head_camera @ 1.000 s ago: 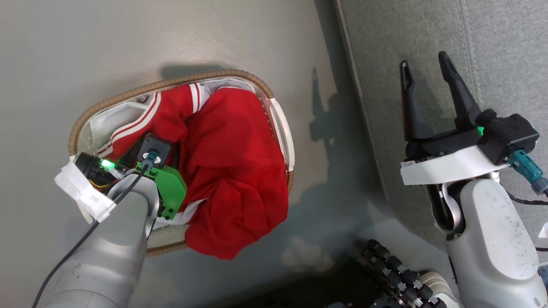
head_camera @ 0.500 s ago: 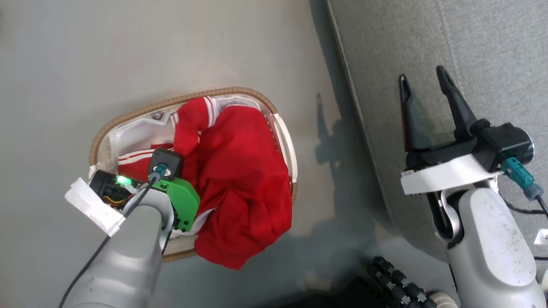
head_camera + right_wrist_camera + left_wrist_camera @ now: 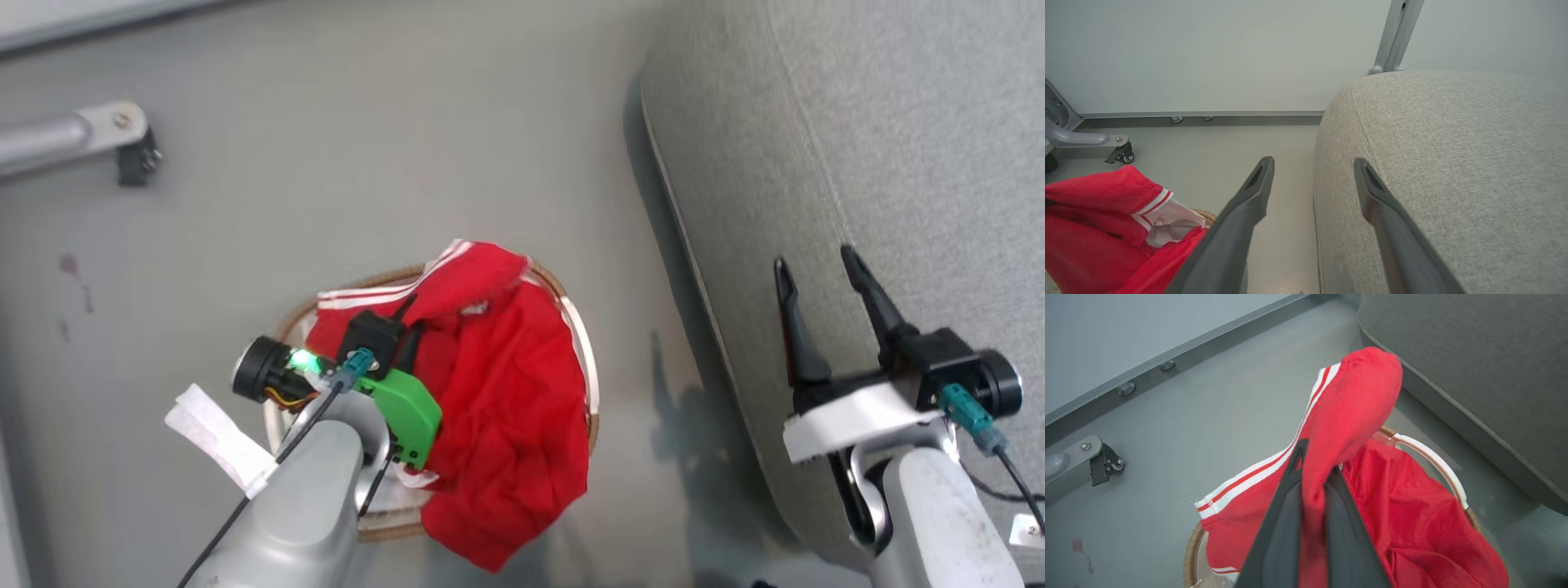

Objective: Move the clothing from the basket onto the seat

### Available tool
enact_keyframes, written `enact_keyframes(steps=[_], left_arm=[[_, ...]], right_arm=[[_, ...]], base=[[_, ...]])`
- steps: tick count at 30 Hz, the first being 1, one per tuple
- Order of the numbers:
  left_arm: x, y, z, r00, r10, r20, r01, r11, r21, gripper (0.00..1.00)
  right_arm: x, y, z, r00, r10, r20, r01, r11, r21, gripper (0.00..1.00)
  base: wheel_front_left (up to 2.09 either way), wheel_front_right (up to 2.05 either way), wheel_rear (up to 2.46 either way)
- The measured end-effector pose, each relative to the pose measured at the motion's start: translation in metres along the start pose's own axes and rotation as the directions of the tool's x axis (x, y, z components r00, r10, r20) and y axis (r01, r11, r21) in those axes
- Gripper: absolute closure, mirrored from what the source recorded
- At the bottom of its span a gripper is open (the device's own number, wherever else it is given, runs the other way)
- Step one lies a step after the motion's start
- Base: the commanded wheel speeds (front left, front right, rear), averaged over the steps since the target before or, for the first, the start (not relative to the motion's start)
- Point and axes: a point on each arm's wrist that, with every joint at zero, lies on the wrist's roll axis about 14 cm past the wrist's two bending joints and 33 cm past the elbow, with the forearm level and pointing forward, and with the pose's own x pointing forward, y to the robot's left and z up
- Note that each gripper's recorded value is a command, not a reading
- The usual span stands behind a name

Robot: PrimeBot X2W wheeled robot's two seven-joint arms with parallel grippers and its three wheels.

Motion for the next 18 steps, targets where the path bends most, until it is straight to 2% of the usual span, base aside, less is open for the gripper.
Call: enact_keyframes(steps=[6,11,14,15,18], left_arm=[[-0.024,-0.01,0.07,0.984,-0.001,0.179,-0.009,0.998,0.059,1.0],[-0.052,-0.028,0.131,0.943,-0.03,0.332,-0.014,0.992,0.129,1.0],[-0.07,-0.037,0.164,0.912,-0.045,0.408,-0.023,0.987,0.162,1.0],[-0.084,-0.042,0.19,0.883,-0.056,0.467,-0.038,0.981,0.19,1.0],[-0.106,-0.051,0.232,0.831,-0.081,0.551,-0.063,0.969,0.238,1.0]], right_arm=[[-0.022,0.008,0.02,0.999,0.017,0.044,-0.017,1.0,0.002,0.0],[-0.042,0.014,0.038,0.995,0.033,0.091,-0.034,0.999,0.012,0.0],[-0.053,0.02,0.048,0.991,0.047,0.122,-0.049,0.999,0.013,0.0],[-0.061,0.022,0.055,0.988,0.055,0.144,-0.058,0.998,0.011,0.0],[-0.07,0.026,0.065,0.982,0.066,0.174,-0.068,0.998,0.01,0.0]], base=[[0.0,0.0,0.0],[0.0,0.0,0.0],[0.0,0.0,0.0],[0.0,0.0,0.0],[0.0,0.0,0.0]])
